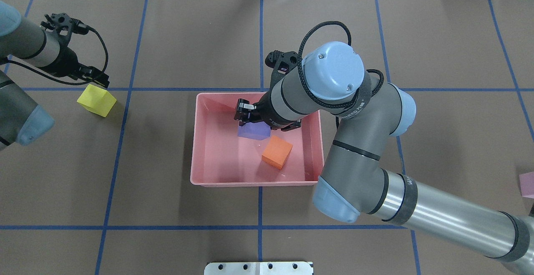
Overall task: Place blocks into pink bin with both arms
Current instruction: 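Withdraw the left gripper while the right gripper lowers the purple cube into the bin, then grasp the yellow cube with the left gripper while the right gripper withdraws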
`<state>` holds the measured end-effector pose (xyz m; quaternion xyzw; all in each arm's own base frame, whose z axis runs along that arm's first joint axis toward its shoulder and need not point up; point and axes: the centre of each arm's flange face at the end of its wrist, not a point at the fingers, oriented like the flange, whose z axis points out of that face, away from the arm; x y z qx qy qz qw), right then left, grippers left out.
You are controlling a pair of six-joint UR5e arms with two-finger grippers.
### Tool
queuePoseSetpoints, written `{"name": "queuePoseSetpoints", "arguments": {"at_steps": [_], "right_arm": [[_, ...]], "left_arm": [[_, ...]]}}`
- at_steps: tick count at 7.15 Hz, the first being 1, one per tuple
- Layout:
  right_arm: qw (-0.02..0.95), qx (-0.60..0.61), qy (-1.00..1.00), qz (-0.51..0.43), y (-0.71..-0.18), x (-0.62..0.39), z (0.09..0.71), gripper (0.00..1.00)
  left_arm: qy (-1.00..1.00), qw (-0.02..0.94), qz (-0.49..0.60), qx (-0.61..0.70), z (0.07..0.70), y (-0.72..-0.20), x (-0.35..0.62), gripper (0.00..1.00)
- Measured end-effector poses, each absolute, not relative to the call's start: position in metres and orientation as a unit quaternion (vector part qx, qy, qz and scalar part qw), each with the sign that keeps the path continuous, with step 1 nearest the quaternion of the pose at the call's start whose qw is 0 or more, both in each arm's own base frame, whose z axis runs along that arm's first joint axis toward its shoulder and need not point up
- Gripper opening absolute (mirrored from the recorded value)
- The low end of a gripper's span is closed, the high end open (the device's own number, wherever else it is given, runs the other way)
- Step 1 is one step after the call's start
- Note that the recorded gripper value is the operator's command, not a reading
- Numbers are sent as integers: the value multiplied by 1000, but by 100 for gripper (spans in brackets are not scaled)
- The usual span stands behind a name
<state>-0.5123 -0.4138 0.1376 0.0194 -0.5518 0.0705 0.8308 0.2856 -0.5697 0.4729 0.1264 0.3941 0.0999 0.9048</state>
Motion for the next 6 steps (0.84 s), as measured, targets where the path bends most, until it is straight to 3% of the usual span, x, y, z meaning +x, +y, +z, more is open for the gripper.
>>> {"name": "queuePoseSetpoints", "arguments": {"at_steps": [1,6], "right_arm": [[831,19,-551,71,-415,-515,137,98],[824,4,-558,93,-414,-517,123,99]], "left_arm": [[396,904,99,129,486,-572,288,100],[405,903,75,123,496,-573,291,100]]}}
